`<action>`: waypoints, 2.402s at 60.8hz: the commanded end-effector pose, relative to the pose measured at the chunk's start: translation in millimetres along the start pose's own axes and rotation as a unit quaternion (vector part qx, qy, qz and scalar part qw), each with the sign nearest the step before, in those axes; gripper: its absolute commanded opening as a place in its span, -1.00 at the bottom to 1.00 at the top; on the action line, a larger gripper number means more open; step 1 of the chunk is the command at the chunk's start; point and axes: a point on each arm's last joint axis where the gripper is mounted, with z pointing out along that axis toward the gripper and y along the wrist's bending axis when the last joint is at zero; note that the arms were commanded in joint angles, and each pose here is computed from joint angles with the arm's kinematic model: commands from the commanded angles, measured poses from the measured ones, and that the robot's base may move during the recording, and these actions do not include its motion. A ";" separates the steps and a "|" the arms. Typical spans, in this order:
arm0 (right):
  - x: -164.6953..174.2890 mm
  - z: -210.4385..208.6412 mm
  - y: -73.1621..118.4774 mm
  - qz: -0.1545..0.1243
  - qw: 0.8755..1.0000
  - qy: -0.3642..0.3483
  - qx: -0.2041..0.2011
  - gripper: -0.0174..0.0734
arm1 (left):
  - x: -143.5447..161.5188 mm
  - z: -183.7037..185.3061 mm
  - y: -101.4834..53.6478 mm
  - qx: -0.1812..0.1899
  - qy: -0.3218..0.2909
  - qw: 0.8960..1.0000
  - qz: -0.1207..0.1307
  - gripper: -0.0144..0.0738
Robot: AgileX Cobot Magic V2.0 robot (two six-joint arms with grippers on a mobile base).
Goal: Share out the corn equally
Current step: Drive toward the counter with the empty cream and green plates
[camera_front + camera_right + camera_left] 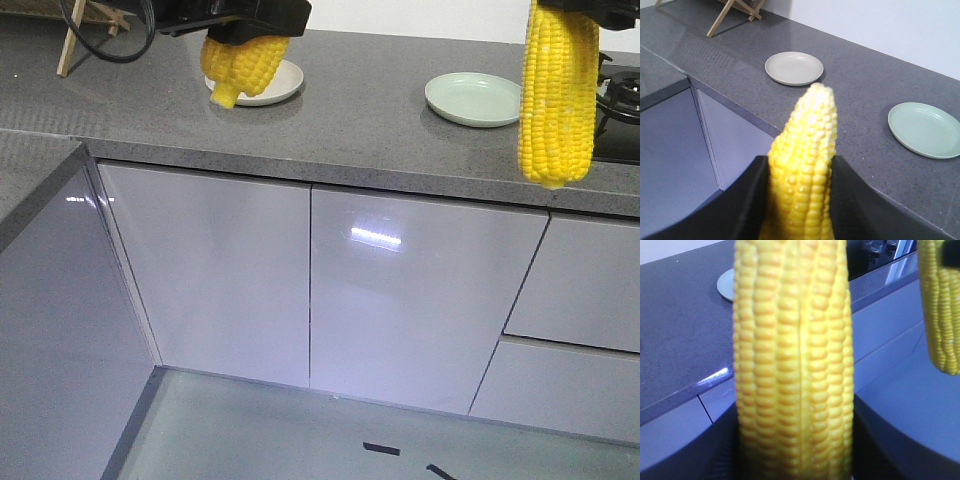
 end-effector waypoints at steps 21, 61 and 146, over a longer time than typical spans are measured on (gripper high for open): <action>-16.8 -18.4 0.4 -0.004 0.998 -0.060 0.018 -0.63 | -16.7 -25.1 -5.7 0.000 -0.068 0.998 -0.002 -0.69; -16.9 -18.4 0.4 -0.004 0.998 -0.060 0.018 -0.63 | -16.7 -25.1 -5.7 0.000 -0.068 0.998 -0.002 -0.69; -16.9 -18.4 0.4 -0.004 0.998 -0.060 0.018 -0.63 | -16.7 -25.1 -5.7 0.000 -0.068 0.998 -0.002 -0.69</action>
